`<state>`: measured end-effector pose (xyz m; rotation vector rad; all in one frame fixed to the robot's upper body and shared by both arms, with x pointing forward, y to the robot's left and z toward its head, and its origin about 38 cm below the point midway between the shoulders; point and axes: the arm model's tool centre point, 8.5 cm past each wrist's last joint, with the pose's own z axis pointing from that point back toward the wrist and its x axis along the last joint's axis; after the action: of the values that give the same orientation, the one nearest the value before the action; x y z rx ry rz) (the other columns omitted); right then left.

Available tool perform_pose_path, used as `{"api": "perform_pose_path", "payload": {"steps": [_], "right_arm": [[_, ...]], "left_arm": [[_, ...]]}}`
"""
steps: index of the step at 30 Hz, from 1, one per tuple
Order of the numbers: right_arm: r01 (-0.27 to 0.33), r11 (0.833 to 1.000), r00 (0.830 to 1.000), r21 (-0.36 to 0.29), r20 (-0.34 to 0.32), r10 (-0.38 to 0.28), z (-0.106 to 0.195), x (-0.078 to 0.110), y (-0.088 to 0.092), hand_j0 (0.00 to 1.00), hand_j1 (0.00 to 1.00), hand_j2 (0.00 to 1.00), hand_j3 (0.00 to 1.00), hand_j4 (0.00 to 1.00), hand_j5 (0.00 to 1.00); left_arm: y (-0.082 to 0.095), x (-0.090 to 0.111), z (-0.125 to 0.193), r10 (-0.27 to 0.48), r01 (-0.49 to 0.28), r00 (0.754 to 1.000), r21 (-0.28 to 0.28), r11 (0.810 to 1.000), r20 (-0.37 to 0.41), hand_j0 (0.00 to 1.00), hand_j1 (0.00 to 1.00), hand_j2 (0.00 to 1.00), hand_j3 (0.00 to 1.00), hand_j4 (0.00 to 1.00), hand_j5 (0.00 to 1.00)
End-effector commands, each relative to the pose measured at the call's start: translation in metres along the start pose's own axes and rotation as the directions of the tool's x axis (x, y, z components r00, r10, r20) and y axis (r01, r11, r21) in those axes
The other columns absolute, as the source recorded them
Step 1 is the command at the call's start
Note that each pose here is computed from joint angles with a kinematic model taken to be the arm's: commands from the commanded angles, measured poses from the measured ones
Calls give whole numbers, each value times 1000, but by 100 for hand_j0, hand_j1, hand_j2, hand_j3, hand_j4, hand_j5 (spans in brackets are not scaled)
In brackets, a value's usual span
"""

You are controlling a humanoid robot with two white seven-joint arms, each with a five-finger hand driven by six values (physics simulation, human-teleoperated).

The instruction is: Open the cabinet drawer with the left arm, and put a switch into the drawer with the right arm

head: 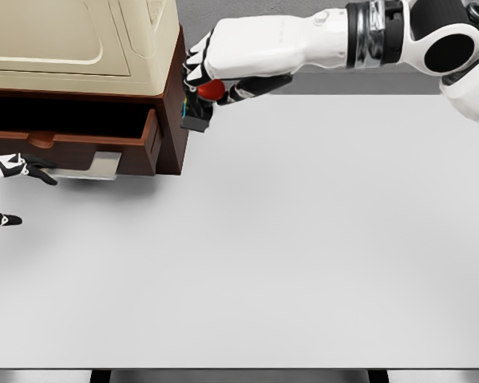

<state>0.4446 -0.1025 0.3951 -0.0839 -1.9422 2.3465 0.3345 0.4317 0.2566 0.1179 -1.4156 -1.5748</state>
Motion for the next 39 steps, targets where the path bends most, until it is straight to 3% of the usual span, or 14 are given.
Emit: {"api": "perform_pose_path", "payload": {"steps": [1, 12, 20, 29, 37, 39], "right_arm": [[12, 1000, 1000, -5, 7, -12, -5, 0, 0, 42, 42, 42, 42, 42, 42], [6, 1000, 999, -2, 36, -6, -34, -3, -13, 42, 42, 42, 42, 42, 42], [23, 1000, 999, 19, 27, -23, -44, -10, -10, 42, 42, 42, 42, 42, 42], [33, 999, 998, 33, 47, -34, -79, -13, -19, 43, 43, 43, 43, 43, 43], [61, 997, 998, 53, 27, -63, -93, -24, -17, 43, 43, 43, 43, 43, 43], [63, 997, 997, 53, 33, -65, -99, -23, -18, 43, 43, 43, 43, 43, 43]], "left_arm": [[3, 1, 3, -3, 3, 1000, 6, 1000, -7, 76, 76, 76, 76, 76, 76], [6, 6, 5, -11, 11, 1000, 1, 1000, -2, 74, 74, 74, 74, 74, 74], [4, 11, 3, -15, 15, 1000, -9, 1000, 10, 74, 74, 74, 74, 74, 74], [7, 12, 3, -21, 21, 1000, 0, 1000, 13, 74, 74, 74, 74, 74, 74], [19, 14, 4, -43, 43, 999, 29, 999, 15, 74, 74, 74, 74, 74, 74], [22, 14, 4, -43, 42, 999, 60, 997, 15, 76, 76, 76, 76, 76, 76]]}}
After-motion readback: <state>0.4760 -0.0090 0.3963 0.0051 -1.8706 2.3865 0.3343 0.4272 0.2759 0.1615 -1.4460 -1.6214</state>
